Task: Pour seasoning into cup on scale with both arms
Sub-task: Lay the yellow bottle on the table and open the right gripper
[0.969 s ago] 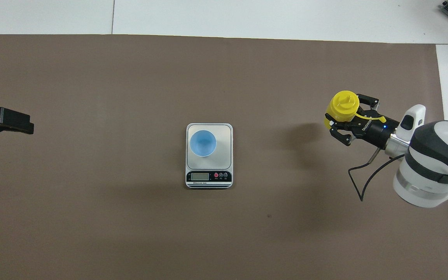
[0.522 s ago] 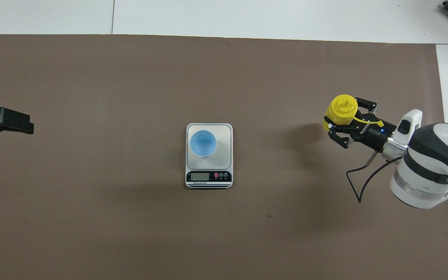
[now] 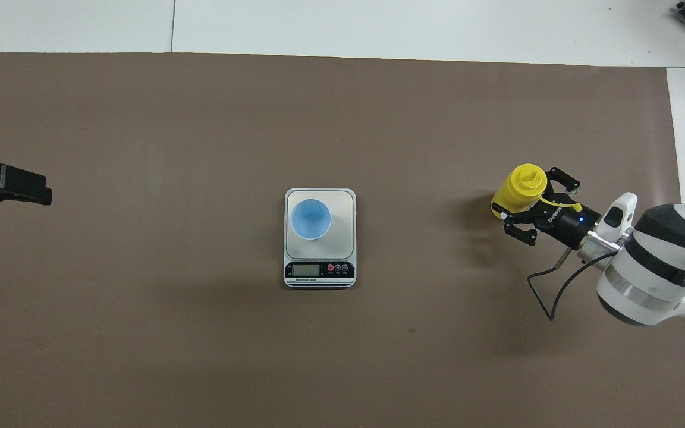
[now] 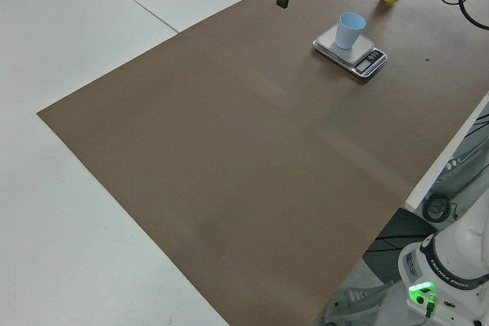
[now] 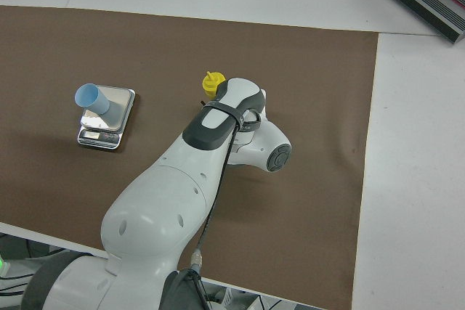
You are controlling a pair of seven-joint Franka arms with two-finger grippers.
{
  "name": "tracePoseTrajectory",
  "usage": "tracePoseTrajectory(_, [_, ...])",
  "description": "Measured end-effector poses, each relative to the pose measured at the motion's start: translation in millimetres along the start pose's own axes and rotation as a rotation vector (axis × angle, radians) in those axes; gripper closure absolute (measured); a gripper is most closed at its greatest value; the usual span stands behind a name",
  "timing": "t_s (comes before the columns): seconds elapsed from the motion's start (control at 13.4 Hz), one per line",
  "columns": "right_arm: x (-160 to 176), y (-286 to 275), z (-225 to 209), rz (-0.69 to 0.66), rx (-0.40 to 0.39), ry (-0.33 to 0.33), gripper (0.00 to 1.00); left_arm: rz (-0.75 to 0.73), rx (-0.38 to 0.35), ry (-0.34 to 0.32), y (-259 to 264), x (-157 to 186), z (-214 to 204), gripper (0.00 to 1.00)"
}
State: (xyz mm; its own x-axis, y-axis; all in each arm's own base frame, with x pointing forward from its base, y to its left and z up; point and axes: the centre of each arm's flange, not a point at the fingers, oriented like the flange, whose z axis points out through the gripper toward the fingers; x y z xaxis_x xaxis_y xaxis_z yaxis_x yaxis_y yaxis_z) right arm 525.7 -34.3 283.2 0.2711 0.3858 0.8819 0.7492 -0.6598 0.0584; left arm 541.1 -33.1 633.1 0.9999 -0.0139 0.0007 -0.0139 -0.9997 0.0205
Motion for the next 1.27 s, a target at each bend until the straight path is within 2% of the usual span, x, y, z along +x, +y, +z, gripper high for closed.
tracePoseTrajectory(0.3, [-5.9,-0.4,-3.0,0.006,-0.017,-0.028,0.0,0.0,0.0,0.0,0.0,0.0,0.0,0.0])
tracePoseTrajectory(0.52, [-16.2,3.6,-14.7,-0.001,-0.11,-0.153,0.0,0.0,0.0,0.0,0.0,0.0,0.0,0.0])
tracePoseTrajectory(0.89, [-7.4,-3.8,-24.2,-0.055,-0.234,-0.33,0.0,0.0,0.0,0.0,-0.1,0.0,0.0,0.0])
tracePoseTrajectory(1.27, [-8.2,-11.4,-22.9,-0.066,-0.243,-0.367,0.0,0.0,0.0,0.0,-0.1,0.0,0.0,0.0])
